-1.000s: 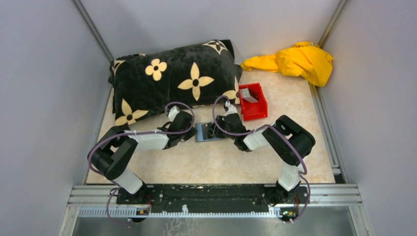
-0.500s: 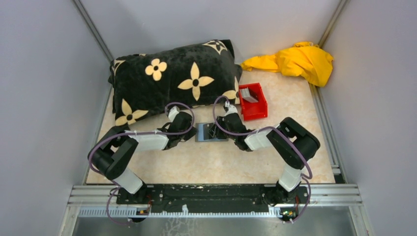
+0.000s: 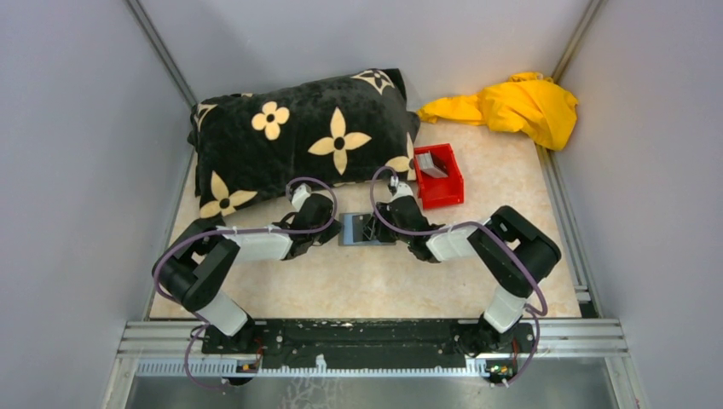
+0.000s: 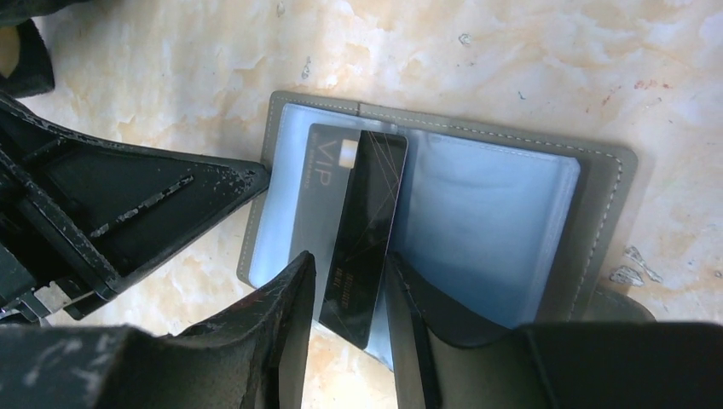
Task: Put the credit cards into the card holder
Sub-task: Insert the credit card into the card holder.
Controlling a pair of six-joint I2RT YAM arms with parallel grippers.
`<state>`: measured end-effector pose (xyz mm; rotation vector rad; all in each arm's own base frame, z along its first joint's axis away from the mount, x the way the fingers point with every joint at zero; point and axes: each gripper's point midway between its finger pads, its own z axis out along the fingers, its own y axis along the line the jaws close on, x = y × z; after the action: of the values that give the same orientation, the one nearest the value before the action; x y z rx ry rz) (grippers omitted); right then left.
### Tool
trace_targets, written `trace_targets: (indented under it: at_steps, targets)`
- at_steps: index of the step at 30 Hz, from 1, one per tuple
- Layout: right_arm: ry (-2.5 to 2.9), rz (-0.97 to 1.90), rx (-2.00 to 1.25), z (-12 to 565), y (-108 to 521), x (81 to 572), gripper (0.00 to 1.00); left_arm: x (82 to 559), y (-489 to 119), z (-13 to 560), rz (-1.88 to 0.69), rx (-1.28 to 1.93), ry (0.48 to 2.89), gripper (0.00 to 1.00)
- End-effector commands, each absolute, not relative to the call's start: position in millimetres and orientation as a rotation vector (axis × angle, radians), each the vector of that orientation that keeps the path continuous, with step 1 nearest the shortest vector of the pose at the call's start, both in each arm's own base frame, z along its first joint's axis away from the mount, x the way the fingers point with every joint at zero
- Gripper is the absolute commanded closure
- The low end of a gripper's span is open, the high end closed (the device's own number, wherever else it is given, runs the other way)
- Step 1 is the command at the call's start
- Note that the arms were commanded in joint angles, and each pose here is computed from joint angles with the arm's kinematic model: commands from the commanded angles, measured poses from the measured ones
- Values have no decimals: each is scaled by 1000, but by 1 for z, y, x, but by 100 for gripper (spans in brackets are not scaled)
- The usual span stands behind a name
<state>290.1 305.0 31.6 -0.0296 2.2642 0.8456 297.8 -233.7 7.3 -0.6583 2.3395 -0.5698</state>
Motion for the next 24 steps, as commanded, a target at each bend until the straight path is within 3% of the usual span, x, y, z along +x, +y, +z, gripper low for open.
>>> trace_targets:
  at_steps: [1,15,19,24]
  targets:
    - [2335,741,-49,14,284,277,63,176,-152,-91,-35,-578,2826,100]
    - [2272,720,0,29,271,286,66,174,-151,-93,-38,-577,2830,100]
    - [2265,714,7,31,270,290,73,174,-151,-93,-37,-577,2832,100]
    - [2271,698,5,27,270,295,91,174,-151,-93,-36,-577,2832,100]
